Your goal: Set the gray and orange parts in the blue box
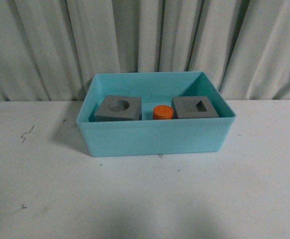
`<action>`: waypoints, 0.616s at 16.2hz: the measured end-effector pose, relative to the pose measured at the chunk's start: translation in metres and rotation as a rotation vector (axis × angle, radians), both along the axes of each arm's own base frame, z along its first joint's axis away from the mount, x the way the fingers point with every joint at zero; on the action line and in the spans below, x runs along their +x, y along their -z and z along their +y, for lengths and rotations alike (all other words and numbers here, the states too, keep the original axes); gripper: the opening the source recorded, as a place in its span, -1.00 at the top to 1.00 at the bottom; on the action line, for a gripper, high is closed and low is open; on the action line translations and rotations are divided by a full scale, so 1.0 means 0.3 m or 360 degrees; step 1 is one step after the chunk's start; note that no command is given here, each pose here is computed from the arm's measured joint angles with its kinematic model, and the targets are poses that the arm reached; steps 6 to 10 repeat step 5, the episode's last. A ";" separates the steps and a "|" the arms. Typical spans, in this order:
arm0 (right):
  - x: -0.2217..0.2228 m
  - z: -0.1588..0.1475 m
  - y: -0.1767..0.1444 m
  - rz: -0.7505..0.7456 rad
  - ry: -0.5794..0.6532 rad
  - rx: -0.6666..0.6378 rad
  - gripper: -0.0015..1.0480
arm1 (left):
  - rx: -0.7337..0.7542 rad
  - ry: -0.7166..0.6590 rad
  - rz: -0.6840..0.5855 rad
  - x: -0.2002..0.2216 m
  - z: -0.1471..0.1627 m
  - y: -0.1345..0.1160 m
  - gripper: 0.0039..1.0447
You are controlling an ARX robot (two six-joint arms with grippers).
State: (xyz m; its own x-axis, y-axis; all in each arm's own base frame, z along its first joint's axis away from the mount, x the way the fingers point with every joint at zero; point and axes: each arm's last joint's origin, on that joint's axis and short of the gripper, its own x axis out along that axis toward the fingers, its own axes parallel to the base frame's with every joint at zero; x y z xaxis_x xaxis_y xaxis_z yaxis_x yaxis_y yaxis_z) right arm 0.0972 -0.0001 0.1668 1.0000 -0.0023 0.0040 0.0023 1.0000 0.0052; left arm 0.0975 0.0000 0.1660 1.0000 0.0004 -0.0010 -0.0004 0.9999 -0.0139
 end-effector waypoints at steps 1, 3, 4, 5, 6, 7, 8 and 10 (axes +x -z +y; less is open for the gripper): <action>0.000 0.000 0.000 0.0000 0.0000 0.0000 -0.87 | 0.0000 0.0000 0.0000 0.000 0.000 0.000 -0.88; 0.000 0.000 0.000 0.0000 0.0000 0.0000 -0.87 | 0.0000 0.0000 0.0000 0.000 0.000 0.000 -0.88; 0.000 0.000 0.000 0.0000 0.0000 0.0000 -0.87 | 0.0000 0.0000 0.0000 0.000 0.000 0.000 -0.88; 0.000 0.000 0.000 0.0000 0.0000 0.0000 -0.87 | 0.0000 0.0000 0.0000 0.000 0.000 0.000 -0.88; 0.000 0.000 0.000 0.0000 0.0000 0.0000 -0.87 | 0.0000 0.0000 0.0000 0.000 0.000 0.000 -0.88; 0.000 0.000 0.000 0.0000 0.0000 0.0000 -0.87 | 0.0000 0.0000 0.0000 0.000 0.000 0.000 -0.88; 0.000 0.000 0.000 0.0000 0.0000 0.0000 -0.87 | 0.0000 0.0000 0.0000 0.000 0.000 0.000 -0.88; 0.000 0.000 0.000 0.0000 0.0000 0.0000 -0.87 | 0.0000 0.0000 0.0000 0.000 0.000 0.000 -0.88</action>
